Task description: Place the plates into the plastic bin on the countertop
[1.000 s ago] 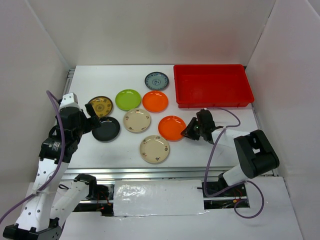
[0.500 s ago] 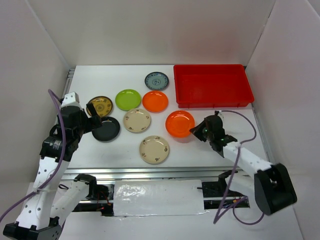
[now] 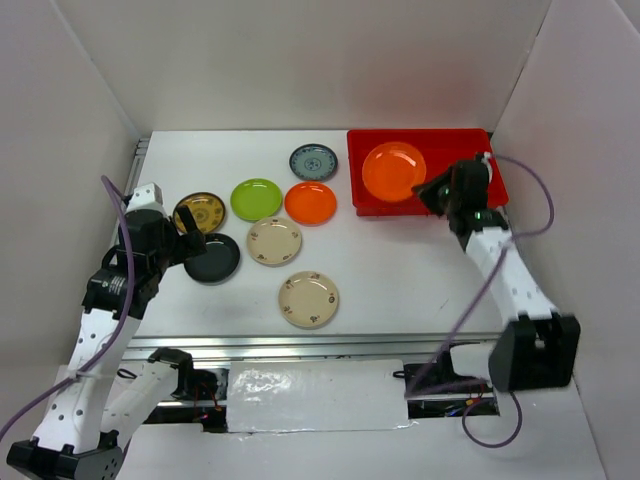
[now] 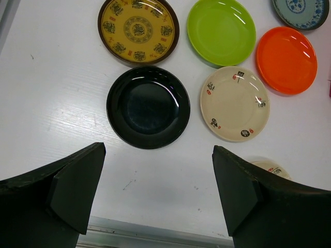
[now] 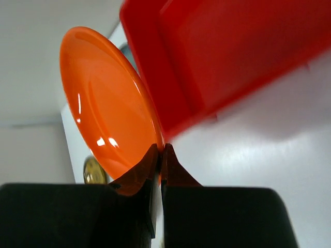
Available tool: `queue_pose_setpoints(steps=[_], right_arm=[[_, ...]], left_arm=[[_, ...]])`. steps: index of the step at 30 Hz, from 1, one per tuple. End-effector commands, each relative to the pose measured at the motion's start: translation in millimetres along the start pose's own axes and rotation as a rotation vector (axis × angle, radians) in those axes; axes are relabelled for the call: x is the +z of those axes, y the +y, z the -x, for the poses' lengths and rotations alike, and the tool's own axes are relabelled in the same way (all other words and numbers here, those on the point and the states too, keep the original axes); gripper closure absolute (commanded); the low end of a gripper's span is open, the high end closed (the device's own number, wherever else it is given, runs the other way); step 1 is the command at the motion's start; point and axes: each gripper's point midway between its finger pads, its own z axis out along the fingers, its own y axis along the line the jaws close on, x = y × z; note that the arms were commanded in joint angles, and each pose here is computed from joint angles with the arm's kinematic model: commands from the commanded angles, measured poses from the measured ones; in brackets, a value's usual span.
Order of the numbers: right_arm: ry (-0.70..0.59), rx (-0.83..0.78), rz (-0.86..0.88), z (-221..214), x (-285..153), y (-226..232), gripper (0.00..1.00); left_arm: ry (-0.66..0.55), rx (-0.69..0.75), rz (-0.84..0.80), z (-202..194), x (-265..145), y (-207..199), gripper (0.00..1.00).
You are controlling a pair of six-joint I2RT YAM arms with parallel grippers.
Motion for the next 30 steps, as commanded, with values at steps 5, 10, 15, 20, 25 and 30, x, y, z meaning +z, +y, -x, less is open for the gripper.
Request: queue_pose_setpoints(steps=[5,10,15,20,25,30], right_arm=[[0.131,0.080,-0.206,22.9,128.2,-68.7,1.00],[0.096,0.062,-0.114,100.3,176.2,-17.7,1.00],[0.157,0.084,-0.130,94.8,213.0,-47.0,1.00],[0.205,0.063,-0.132,85.0,226.8,-52.1,0.95],[0.205,0.034,-0.108,71.7,223.3,-39.3,0.06],[0.161,-0.027,-0.097,78.1,195.5,-9.9,0.00]], left_arm=[[-0.013,0.036,-0.058,3.7,5.0,-11.2,0.03],[0.000,0.045,-0.067,1.7,7.6,-13.5,0.03],[0.009,0.058,-0.108,-0.5,7.9,-20.6,0.01],[0.034,0.068,-0.125,-4.2,11.0,-24.9,0.01],[0.042,0.068,-0.126,-5.5,12.7,-25.3,0.01],[0.062,0.058,-0.177,-8.2,11.3,-35.3,0.01]])
